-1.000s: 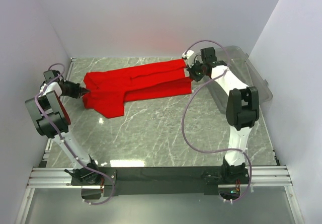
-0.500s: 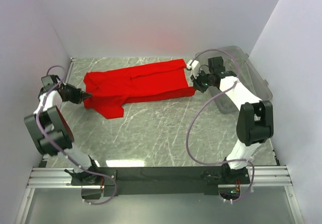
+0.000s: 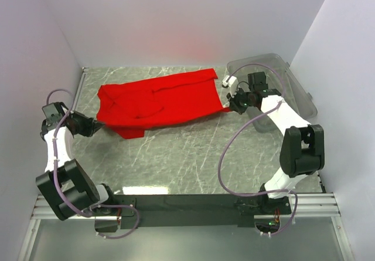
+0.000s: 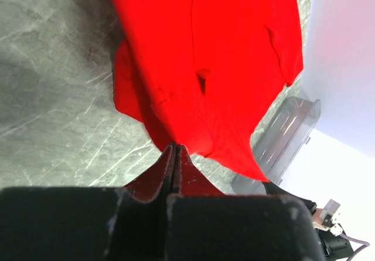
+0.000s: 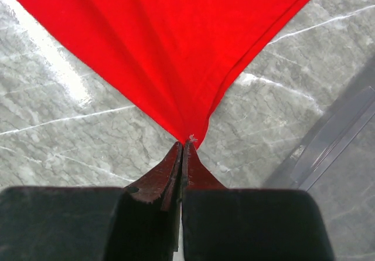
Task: Fold and stack the t-shirts
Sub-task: Fold the tshirt
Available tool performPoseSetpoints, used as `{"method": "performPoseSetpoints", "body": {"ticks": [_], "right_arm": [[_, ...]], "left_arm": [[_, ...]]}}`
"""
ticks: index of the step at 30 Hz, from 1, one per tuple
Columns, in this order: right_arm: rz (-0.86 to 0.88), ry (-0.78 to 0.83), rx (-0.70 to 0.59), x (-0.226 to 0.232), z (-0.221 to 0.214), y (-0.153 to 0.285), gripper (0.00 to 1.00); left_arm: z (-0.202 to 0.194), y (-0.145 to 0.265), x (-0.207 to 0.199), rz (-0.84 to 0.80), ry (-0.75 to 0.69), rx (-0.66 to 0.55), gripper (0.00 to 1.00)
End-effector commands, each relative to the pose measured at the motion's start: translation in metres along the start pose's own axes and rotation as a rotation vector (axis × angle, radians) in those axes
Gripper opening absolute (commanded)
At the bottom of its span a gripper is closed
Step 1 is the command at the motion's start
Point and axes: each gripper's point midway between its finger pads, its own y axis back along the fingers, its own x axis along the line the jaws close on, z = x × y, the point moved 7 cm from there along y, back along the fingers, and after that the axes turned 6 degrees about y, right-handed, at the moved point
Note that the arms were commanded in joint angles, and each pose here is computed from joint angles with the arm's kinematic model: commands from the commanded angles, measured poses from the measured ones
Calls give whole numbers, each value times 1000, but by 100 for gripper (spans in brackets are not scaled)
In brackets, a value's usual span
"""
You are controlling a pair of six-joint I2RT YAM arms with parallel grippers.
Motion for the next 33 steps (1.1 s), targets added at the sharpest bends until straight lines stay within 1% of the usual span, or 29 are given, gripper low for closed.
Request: {"method": "performPoseSetpoints", "body": {"ticks": [1,2,4,5,8,10,14,22,28,33], "right_arm": [[-52,0,-38,-13,11,3,0],[-60,-19,-19,-17,8,-3,0],[-88,-43,-21,-29,14,-7,0],[-79,-64,1,-33,9,-17,0],[-103,-78,2,-53,21,-28,0],[-97,-86,17,-59,22,-35,0],[-92,-78,35,-65,25,-55,0],[-123,-87,70,-79,31,-76,0],[-148,-105,110,-91,26,-89,0],[-159,-103,109,-97,29,-95,0]], "left_arm": [[8,-5,6,16,-11,-35,1],[11,-9,6,13,-3,-32,1],[19,-18,1,-19,6,-37,1],[25,-26,0,-15,16,-28,1],[41,-42,-5,-26,23,-14,1],[48,-55,-2,-4,36,17,1],[62,-71,-6,7,17,36,1],[79,-102,-4,42,23,61,1],[87,-122,-16,40,-3,70,1],[90,-135,-19,49,-10,81,1]]}}
